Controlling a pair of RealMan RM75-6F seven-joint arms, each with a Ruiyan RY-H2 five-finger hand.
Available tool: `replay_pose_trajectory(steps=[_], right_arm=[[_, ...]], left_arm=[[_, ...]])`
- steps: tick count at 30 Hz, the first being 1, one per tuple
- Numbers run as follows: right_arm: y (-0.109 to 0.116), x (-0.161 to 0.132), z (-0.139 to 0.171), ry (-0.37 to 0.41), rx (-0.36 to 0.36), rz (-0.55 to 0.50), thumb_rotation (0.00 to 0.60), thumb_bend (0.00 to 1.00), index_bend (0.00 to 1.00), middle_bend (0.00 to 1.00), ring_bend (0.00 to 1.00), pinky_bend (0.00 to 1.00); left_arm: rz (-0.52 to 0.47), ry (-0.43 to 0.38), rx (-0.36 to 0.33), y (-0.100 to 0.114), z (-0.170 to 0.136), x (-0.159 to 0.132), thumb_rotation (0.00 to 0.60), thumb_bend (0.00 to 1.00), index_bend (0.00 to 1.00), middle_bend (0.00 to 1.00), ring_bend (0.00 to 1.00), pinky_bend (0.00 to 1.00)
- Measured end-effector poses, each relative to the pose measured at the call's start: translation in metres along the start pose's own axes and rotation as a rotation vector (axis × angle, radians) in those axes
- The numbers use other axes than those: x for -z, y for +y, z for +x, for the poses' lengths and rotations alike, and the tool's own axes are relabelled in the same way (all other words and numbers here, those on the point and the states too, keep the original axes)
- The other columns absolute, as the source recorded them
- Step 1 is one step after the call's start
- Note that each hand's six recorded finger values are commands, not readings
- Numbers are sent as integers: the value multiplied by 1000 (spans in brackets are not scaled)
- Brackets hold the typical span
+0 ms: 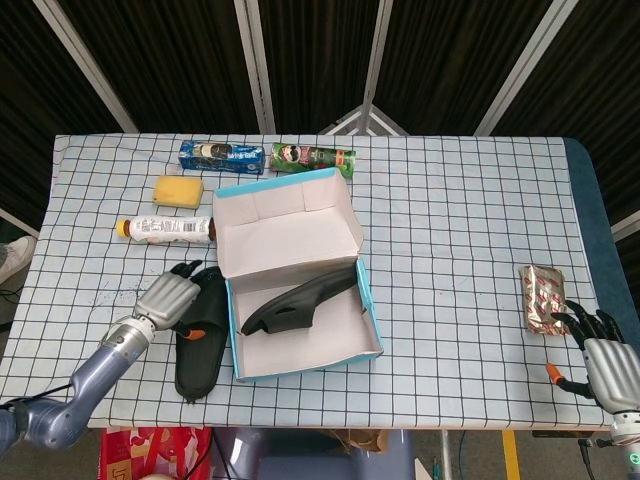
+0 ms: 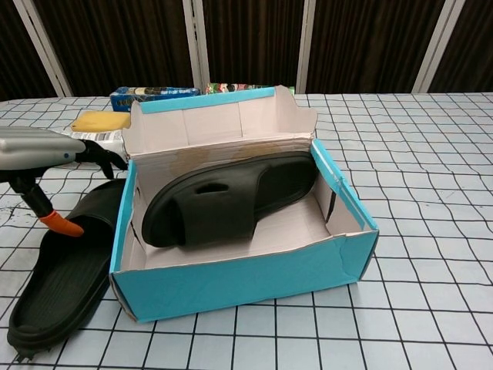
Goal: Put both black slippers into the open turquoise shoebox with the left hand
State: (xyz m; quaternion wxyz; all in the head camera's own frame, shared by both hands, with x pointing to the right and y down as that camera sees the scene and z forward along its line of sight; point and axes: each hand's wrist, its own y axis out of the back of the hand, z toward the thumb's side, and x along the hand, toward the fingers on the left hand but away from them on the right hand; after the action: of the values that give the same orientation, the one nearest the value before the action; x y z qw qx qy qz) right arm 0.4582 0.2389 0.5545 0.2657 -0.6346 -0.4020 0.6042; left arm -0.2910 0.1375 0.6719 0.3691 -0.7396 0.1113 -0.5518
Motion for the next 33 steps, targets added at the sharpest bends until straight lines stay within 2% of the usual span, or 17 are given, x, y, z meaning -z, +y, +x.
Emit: replay_pose_trajectory(steps=[5,12,27,33], right_arm=[[0,1,0,-3,-1,-1,600,306,212,103,159,45],[-1,0,-1,-3,-9,1,600,306,212,105,158,44],[-3,1,-3,-9,-14,5,600,306,212,105,158,45],[-4,1,-4,-11,-18,7,600,306,212,105,158,44]], left_arm=[[-12,0,6,-4,9,-4,454,233,119,190,15,127],[-14,4,8,-9,17,-5,452,246,192,229,25,129],[-6,23,3,-18,28,0,450,248,203,251,31,129],[13,27,7,-24,27,2,450,260,285,393,53,130]])
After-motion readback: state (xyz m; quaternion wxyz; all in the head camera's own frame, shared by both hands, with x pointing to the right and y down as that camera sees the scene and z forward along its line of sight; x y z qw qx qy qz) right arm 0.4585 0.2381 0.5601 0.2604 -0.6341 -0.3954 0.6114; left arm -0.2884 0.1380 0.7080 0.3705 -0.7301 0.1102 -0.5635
